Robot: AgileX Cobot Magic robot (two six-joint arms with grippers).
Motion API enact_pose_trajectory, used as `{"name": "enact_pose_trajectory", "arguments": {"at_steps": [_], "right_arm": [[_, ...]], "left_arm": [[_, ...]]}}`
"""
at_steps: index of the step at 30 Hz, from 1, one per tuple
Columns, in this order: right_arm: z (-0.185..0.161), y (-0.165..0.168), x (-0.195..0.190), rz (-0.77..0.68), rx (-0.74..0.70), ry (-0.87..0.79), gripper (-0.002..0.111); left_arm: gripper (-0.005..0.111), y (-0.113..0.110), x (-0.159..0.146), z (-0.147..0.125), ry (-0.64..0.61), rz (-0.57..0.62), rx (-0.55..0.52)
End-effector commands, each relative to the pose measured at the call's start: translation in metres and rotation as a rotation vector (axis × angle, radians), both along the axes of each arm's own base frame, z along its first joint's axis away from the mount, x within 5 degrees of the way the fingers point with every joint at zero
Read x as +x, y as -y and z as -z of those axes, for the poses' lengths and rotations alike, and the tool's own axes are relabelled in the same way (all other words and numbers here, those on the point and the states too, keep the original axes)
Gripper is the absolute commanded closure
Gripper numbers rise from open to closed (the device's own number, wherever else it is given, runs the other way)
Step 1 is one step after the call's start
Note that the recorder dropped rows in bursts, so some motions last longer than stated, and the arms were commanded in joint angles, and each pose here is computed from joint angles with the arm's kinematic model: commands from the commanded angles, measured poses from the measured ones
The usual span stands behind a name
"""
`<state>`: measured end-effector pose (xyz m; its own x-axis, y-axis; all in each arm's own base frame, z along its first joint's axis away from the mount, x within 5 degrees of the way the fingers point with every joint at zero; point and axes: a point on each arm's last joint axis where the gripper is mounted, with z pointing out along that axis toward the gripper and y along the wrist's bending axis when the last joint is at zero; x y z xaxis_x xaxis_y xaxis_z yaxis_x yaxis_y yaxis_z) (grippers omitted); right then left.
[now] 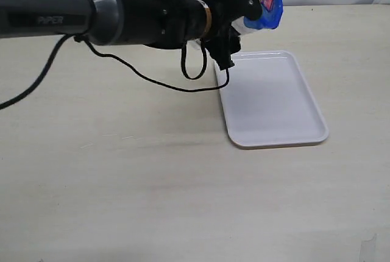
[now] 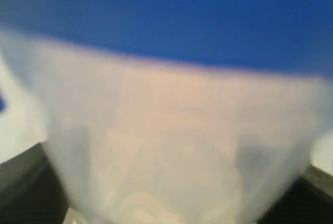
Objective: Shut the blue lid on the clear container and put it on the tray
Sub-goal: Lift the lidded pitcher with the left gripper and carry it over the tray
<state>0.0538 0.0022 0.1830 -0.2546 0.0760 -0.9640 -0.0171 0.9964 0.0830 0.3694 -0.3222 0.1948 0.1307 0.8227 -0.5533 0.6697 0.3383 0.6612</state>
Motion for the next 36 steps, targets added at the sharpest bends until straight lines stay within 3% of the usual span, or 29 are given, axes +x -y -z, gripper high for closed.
{"name": "enact_pose_trajectory", "arguments": {"at_steps": [1, 3, 7, 14, 29, 36], "right_arm": [[0.0, 0.0, 0.0, 0.001, 0.007, 0.004, 0.104], [0.0, 0.0, 0.0, 0.001, 0.007, 0.004, 0.104], [0.0, 0.0, 0.0, 0.001, 0.007, 0.004, 0.104], [0.0, 0.0, 0.0, 0.001, 0.007, 0.004, 0.104], [0.0, 0.0, 0.0, 0.001, 0.007, 0.003, 0.104], [0.0, 0.0, 0.0, 0.001, 0.007, 0.003, 0.104]], "left_arm": [[0.107, 0.011, -0.006, 0.015, 0.217, -0.051, 0.436], [0.107, 0.016, -0.011, 0.029, 0.307, -0.044, 0.659], [0.107, 0.025, -0.018, 0.043, 0.445, -0.038, 0.852], [0.107, 0.041, -0.029, 0.051, 0.505, 0.052, 0.882], [0.107, 0.042, -0.029, 0.051, 0.638, 0.333, 1.346], [0.107, 0.042, -0.029, 0.051, 0.643, 0.344, 1.36]]}}
